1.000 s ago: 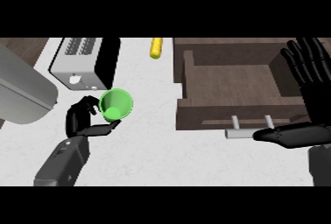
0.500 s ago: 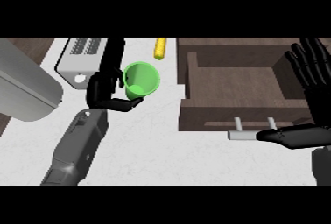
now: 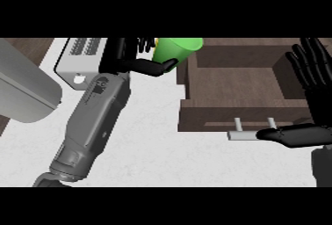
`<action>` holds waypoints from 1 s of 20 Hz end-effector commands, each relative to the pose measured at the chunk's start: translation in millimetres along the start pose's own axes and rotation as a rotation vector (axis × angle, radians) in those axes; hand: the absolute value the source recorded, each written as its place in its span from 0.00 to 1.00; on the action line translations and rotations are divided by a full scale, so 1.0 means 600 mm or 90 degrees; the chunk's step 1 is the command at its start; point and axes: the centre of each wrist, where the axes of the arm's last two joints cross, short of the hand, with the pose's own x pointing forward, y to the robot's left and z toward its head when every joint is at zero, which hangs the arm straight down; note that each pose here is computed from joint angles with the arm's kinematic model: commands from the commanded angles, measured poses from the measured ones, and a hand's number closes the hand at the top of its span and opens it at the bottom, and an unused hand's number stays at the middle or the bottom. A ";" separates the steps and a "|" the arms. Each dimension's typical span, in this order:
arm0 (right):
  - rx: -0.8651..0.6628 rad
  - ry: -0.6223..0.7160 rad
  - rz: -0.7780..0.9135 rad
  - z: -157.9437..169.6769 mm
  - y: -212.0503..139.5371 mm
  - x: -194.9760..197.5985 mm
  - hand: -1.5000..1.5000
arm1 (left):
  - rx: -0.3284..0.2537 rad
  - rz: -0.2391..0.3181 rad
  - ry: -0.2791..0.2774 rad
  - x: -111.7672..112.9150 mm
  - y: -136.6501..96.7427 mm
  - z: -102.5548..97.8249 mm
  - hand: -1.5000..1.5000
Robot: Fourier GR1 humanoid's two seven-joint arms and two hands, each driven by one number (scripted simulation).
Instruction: Pick up the cup, place it into the drawer and close the drawer
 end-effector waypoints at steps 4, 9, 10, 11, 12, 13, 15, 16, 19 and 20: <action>0.005 -0.007 0.005 0.005 -0.022 0.003 0.00 | 0.001 -0.044 0.033 0.073 -0.092 -0.089 1.00; 0.015 -0.007 -0.003 -0.013 -0.001 -0.003 0.00 | 0.003 -0.094 0.135 0.071 -0.128 -0.115 1.00; 0.014 -0.016 -0.004 -0.010 -0.004 -0.020 0.00 | 0.000 -0.099 0.140 0.067 -0.133 -0.114 1.00; 0.029 -0.031 -0.006 -0.029 0.005 -0.002 0.00 | 0.004 -0.110 0.155 0.083 -0.144 -0.135 1.00; 0.023 -0.028 -0.010 -0.013 0.003 0.006 0.00 | -0.005 -0.126 0.162 0.068 -0.142 -0.124 1.00; 0.026 -0.026 -0.004 -0.030 -0.016 0.013 0.00 | 0.008 -0.142 0.163 0.086 -0.155 -0.141 1.00; 0.027 -0.021 -0.020 -0.008 0.004 -0.009 0.00 | 0.003 -0.150 0.205 0.050 -0.139 -0.116 1.00; 0.041 -0.025 -0.024 -0.037 0.008 0.005 0.00 | -0.002 -0.170 0.209 0.036 -0.139 -0.102 1.00; 0.049 -0.038 -0.027 -0.029 0.018 -0.003 0.00 | -0.055 -0.185 0.256 0.019 -0.132 -0.090 1.00; 0.054 -0.045 -0.015 -0.040 0.007 0.008 0.00 | -0.065 -0.176 0.275 0.009 -0.127 -0.081 1.00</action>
